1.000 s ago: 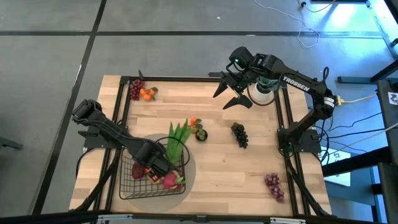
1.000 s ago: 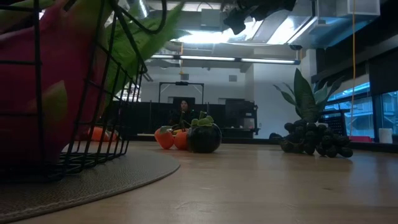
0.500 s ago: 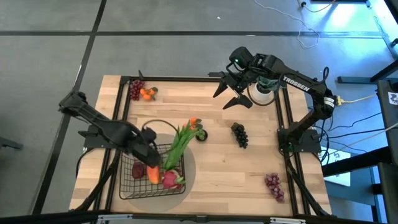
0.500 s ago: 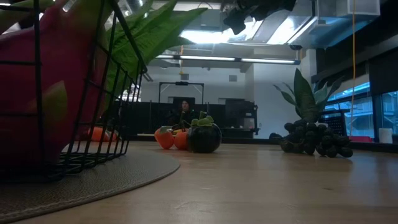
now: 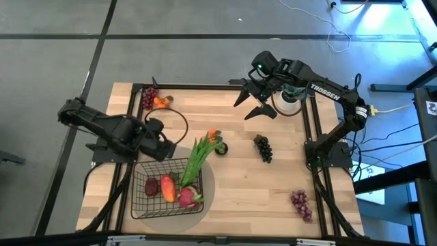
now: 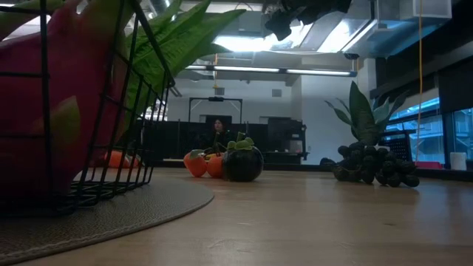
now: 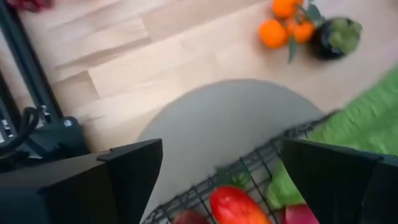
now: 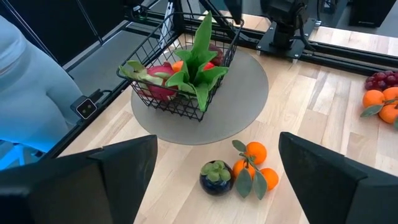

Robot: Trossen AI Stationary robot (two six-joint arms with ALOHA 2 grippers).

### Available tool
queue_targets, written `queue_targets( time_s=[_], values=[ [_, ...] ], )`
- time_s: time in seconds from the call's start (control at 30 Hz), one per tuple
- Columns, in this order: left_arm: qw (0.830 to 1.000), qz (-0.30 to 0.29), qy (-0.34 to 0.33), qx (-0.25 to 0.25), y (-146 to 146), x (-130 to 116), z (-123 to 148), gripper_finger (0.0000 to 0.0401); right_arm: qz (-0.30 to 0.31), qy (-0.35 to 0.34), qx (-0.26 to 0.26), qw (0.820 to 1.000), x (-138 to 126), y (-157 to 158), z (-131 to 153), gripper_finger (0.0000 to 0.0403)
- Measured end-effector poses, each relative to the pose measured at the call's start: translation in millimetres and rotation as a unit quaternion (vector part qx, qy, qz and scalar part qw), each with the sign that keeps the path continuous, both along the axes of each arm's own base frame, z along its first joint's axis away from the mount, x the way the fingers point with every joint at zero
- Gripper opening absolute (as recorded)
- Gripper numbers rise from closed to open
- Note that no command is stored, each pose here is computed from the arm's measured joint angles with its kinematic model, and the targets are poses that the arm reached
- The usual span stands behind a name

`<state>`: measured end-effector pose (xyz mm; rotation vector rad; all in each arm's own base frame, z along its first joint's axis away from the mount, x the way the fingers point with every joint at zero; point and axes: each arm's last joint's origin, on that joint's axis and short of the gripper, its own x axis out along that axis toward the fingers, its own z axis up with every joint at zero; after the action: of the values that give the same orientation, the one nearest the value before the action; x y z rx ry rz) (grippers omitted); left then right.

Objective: Build produce basket
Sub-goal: Put the black grapes into the black wire basket

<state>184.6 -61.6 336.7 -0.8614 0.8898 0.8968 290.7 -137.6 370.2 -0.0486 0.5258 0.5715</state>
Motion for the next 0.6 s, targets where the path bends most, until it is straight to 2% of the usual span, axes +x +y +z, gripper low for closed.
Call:
queue_targets(
  time_s=[0.4, 0.6],
  values=[
    [0.999, 0.037, 0.005, 0.016, 21, 6, 0, 0.0308, -0.01, 0.005, 0.018, 1.0, 3, 2, 1, 0.0323],
    [0.999, 0.025, 0.015, 0.027, 29, 8, 0, 0.0305, -0.026, 0.027, 0.046, 0.998, 3, 4, 1, 0.0323]
  ],
)
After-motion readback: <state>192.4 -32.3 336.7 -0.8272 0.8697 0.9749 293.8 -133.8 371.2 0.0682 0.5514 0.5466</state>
